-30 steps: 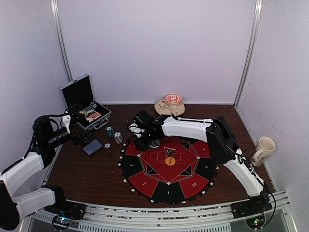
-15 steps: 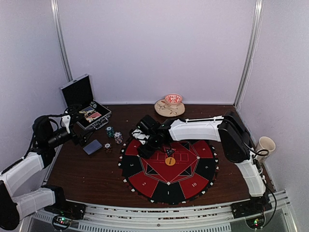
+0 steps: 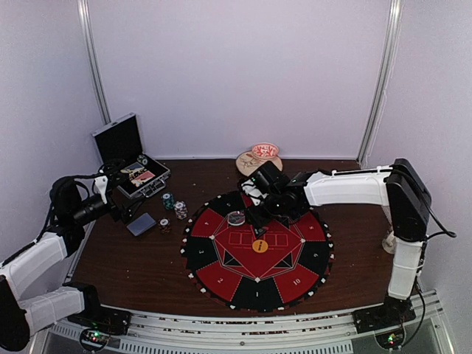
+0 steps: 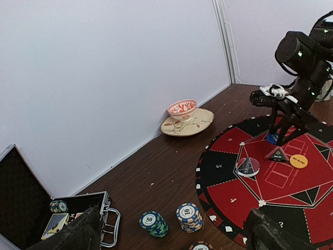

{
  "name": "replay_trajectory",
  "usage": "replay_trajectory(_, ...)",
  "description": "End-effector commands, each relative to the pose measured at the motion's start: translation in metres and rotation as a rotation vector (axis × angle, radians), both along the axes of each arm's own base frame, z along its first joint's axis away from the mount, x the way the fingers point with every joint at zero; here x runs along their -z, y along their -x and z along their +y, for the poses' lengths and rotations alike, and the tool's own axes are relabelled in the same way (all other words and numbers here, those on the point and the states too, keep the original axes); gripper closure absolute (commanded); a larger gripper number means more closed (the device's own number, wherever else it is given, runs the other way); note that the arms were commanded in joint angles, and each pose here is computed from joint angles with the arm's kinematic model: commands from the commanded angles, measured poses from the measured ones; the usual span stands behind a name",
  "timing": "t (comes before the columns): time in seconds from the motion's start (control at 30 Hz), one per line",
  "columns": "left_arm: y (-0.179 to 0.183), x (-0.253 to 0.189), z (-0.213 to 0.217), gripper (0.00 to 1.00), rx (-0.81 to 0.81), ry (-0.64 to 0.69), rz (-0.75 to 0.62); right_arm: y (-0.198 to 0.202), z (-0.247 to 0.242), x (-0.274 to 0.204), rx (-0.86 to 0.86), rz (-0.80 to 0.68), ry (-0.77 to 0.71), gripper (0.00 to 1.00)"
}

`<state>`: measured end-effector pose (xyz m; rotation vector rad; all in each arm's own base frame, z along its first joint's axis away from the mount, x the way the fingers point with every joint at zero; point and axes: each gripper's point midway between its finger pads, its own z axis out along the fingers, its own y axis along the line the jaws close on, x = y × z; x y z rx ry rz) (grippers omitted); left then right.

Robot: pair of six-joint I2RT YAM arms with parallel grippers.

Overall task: Distribute texas hold em gaming equipment
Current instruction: Place the small blind button at position7.

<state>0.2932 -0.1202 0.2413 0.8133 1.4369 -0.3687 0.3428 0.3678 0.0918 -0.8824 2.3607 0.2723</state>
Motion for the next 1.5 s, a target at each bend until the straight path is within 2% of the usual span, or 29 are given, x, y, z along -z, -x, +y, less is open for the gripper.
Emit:
replay_trajectory(0.0,0.003,-0.009,-0.003,0.02,0.021,0.001,-0.049,-0.017,-0.034,-0.013,0.161,-0.055,-0.021,0.51)
replay_trajectory(0.23,0.004,-0.008,-0.004,0.02,0.024,0.001,-0.048,-0.025,-0.083,0.011,0.337,-0.067,0.017,0.51)
replay_trajectory(0.57,0.004,-0.009,-0.003,0.02,0.020,-0.001,-0.052,-0.035,-0.114,0.036,0.450,-0.066,0.048,0.51)
replay_trajectory(1.07,0.004,-0.009,-0.003,0.02,0.022,0.000,-0.052,-0.044,-0.116,0.056,0.451,-0.025,0.062,0.50)
replay_trajectory(1.47,0.003,-0.008,-0.003,0.02,0.023,0.000,-0.049,-0.030,-0.126,0.064,0.462,0.010,0.078,0.50)
